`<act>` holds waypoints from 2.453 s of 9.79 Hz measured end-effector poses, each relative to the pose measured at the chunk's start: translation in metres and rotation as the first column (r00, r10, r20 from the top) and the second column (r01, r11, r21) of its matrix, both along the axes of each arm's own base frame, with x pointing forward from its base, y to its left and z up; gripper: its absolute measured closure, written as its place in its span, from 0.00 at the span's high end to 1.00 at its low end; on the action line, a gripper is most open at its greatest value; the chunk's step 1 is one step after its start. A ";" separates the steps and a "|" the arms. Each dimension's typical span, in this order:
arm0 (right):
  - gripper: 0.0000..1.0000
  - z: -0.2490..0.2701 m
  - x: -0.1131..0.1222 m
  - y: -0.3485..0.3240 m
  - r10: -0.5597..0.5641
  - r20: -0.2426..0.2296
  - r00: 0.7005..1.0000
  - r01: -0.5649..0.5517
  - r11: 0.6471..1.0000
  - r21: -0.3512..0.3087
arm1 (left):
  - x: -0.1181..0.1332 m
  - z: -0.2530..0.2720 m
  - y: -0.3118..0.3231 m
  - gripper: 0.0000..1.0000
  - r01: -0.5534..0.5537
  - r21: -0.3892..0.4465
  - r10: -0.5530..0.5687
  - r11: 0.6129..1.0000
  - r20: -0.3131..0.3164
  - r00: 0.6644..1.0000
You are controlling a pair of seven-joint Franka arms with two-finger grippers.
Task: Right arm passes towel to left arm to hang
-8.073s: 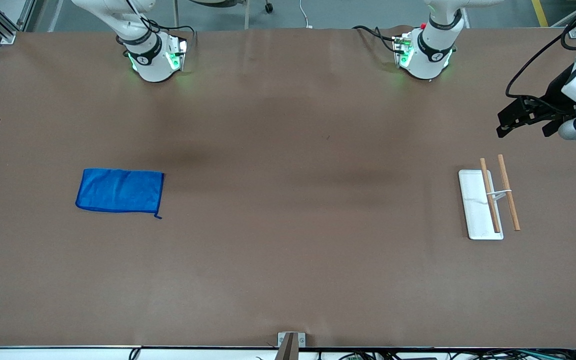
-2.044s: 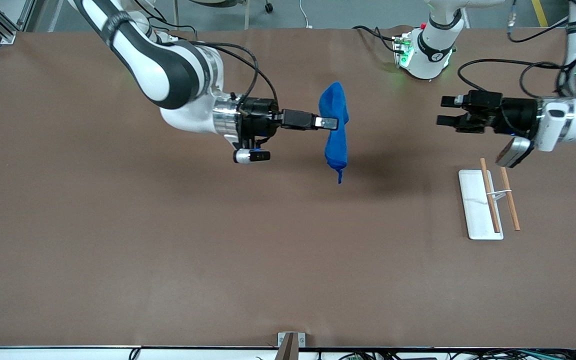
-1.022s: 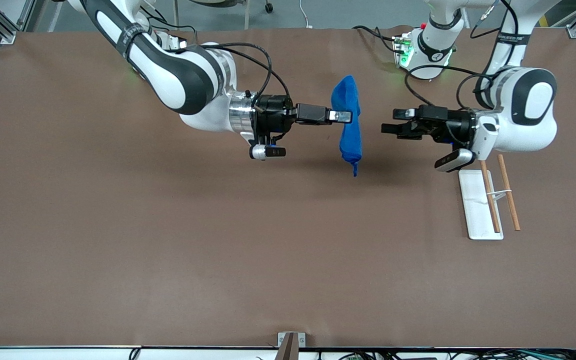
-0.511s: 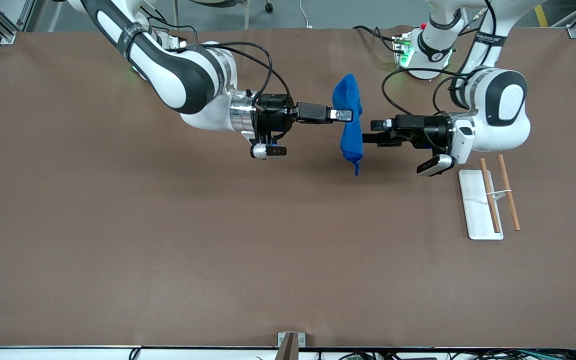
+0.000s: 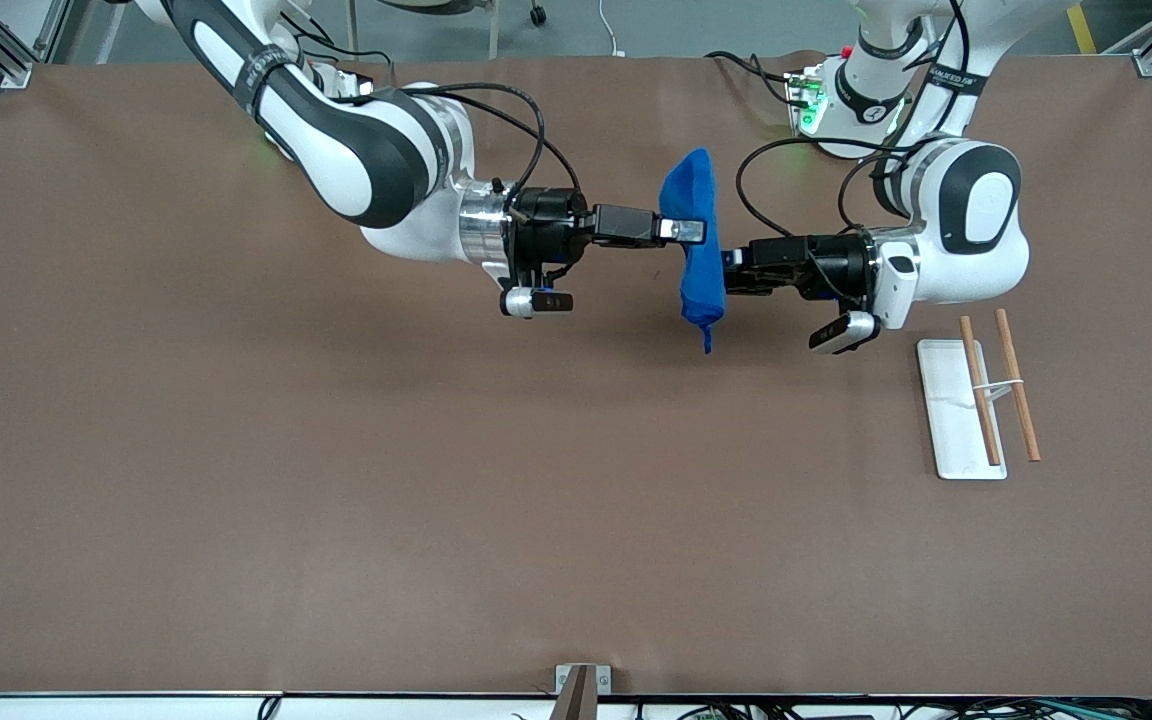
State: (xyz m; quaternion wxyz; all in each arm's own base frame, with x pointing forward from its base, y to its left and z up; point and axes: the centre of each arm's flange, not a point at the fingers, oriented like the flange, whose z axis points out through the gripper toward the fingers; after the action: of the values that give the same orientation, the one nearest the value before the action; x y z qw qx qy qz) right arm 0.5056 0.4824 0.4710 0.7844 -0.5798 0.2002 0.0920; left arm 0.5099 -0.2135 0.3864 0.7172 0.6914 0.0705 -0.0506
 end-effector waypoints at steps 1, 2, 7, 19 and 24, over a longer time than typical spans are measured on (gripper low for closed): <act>0.05 0.000 0.000 0.000 -0.001 0.001 1.000 0.001 1.000 0.000 | 0.003 0.004 0.002 0.34 -0.005 -0.002 0.005 1.000 0.008 1.000; 0.05 0.000 0.000 0.000 -0.002 0.001 1.000 0.002 1.000 0.001 | 0.005 0.006 0.004 0.18 -0.009 -0.004 0.010 1.000 0.014 1.000; 0.05 0.000 0.002 -0.002 -0.011 0.000 1.000 0.011 1.000 -0.005 | 0.014 0.016 0.011 0.02 -0.027 -0.006 0.027 1.000 0.036 0.999; 1.00 -0.118 0.116 -0.214 0.300 0.375 0.877 0.054 0.714 -0.698 | 0.062 0.067 0.170 0.02 0.066 0.632 -0.180 0.772 0.119 0.976; 1.00 -0.130 0.149 -0.376 0.570 0.186 0.800 -0.027 0.344 -0.938 | 0.076 0.074 0.317 0.02 -0.028 0.829 -0.163 0.558 0.143 0.976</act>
State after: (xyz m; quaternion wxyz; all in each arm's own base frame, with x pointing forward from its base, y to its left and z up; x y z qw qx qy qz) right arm 0.6547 0.1066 0.3415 0.3319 -0.9372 -0.1026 -0.0322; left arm 0.5856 0.1031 0.4604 0.3100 0.9501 -0.0143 0.0318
